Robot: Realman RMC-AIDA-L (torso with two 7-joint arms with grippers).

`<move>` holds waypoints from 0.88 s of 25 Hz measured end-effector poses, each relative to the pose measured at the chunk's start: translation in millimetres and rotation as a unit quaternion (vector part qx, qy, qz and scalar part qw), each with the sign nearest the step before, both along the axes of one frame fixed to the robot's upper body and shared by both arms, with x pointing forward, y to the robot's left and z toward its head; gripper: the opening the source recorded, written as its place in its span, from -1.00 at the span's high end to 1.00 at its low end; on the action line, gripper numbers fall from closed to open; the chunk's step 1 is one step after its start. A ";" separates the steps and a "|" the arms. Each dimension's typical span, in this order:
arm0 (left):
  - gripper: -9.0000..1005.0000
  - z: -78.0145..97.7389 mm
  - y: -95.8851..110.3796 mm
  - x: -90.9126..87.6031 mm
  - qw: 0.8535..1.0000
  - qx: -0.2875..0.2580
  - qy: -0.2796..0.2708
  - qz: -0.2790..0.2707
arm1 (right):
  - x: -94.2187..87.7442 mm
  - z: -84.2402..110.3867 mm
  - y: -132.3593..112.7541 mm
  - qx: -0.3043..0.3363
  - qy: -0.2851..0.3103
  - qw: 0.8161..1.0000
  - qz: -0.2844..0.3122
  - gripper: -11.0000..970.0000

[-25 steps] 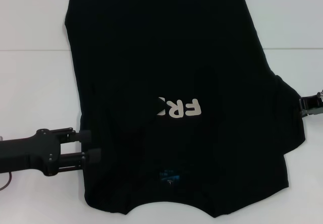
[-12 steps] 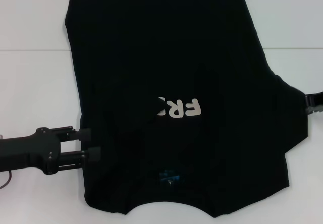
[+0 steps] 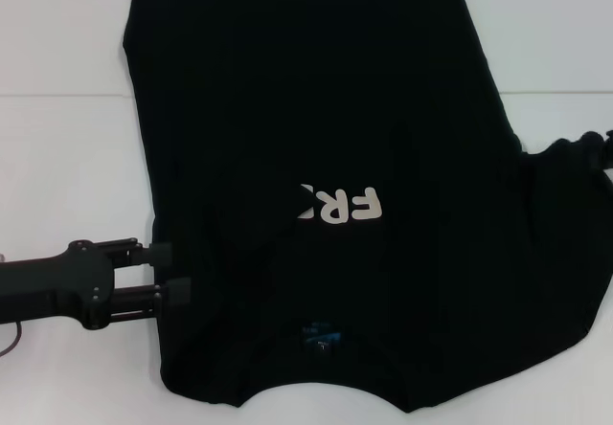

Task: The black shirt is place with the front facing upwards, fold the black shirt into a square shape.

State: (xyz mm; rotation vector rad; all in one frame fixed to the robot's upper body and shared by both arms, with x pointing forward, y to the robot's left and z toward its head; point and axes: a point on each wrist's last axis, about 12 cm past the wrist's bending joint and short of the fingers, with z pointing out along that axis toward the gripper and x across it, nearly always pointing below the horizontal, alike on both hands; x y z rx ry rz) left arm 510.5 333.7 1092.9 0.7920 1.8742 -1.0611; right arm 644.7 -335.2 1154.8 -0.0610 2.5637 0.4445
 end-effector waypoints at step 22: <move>-0.42 -2.1 -0.3 -1.2 1.000 -0.003 0.004 0.005 | 18.4 -5.8 101.3 0.025 -0.014 0.989 0.144 0.95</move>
